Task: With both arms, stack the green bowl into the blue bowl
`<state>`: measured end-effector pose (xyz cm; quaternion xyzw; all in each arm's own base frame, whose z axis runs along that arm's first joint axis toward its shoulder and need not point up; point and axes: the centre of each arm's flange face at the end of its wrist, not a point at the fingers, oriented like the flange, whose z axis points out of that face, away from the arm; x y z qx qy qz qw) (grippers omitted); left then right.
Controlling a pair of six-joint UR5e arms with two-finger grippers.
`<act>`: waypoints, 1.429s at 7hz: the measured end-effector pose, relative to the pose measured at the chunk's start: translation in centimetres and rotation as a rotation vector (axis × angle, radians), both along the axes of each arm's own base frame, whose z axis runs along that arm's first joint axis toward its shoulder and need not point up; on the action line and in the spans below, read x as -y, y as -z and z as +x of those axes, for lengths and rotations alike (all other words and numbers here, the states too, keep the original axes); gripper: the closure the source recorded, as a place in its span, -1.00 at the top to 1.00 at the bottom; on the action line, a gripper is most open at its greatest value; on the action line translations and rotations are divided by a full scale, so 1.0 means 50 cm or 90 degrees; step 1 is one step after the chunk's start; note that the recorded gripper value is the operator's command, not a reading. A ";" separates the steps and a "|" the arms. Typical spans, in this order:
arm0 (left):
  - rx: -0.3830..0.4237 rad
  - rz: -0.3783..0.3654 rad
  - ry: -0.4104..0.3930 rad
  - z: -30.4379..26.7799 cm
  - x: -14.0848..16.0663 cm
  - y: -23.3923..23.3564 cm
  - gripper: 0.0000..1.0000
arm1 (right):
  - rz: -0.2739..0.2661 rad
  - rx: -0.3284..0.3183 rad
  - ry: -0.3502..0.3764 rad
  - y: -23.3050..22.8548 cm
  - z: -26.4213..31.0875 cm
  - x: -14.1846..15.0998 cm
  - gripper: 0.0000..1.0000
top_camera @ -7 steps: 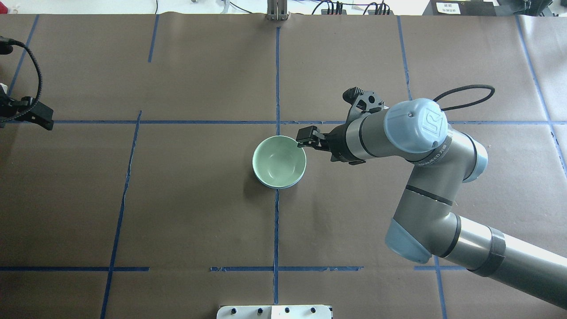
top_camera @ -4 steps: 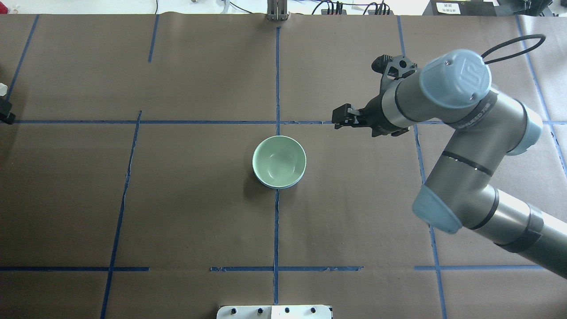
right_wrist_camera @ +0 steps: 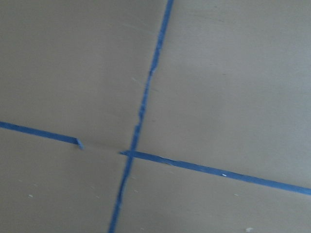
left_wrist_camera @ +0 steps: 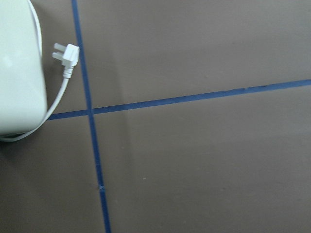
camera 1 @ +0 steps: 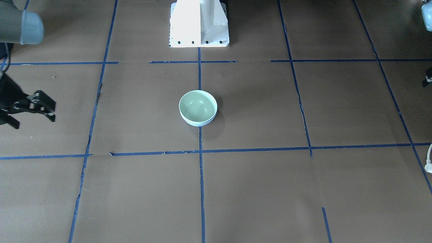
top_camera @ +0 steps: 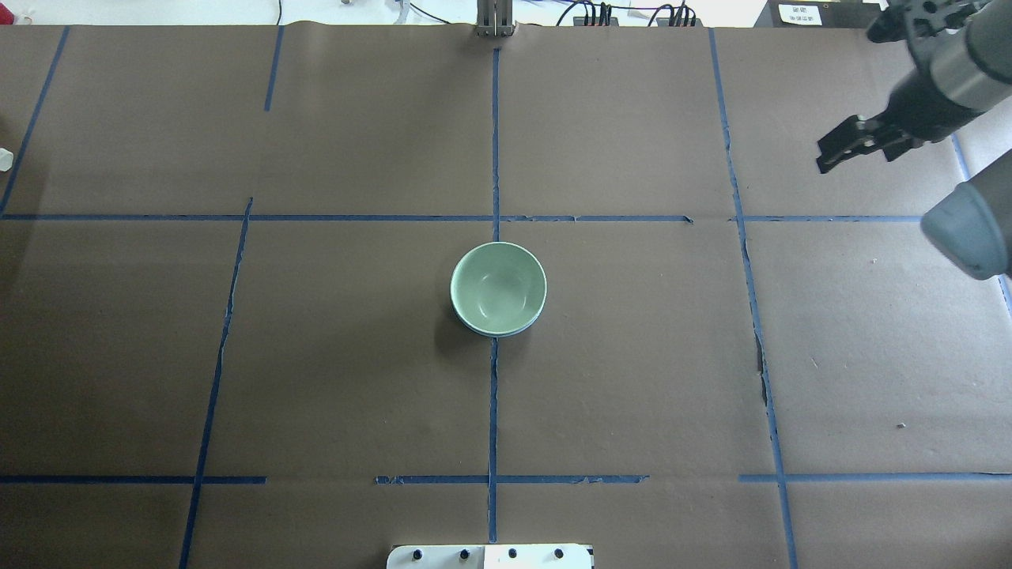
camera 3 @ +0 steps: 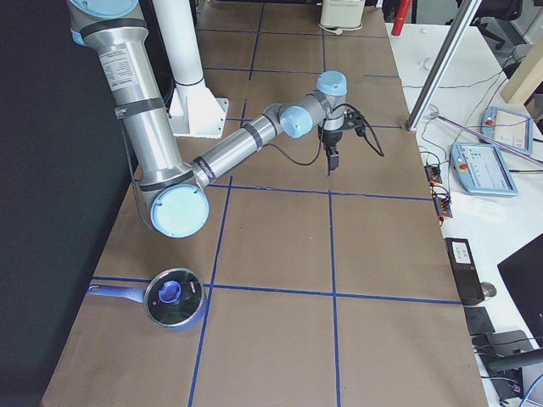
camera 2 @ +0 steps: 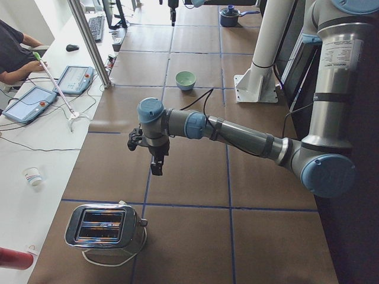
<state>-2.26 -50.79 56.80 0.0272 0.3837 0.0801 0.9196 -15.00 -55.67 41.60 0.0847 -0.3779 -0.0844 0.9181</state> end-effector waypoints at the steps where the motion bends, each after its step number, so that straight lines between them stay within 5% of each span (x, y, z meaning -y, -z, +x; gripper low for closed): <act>1: -0.008 -0.003 -0.010 -0.039 -0.007 -0.059 1.00 | -0.005 0.003 0.026 -0.102 0.105 -0.004 1.00; 4: -0.014 -0.026 -0.016 -0.074 -0.045 -0.141 1.00 | -0.042 0.007 0.007 -0.306 0.323 -0.080 1.00; 7: -0.013 -0.033 -0.017 -0.076 -0.112 -0.212 1.00 | -0.085 0.003 -0.015 -0.381 0.368 -0.133 1.00; 10: -0.011 -0.029 0.000 -0.076 -0.111 -0.214 1.00 | -0.125 0.015 -0.077 -0.432 0.460 -0.153 1.00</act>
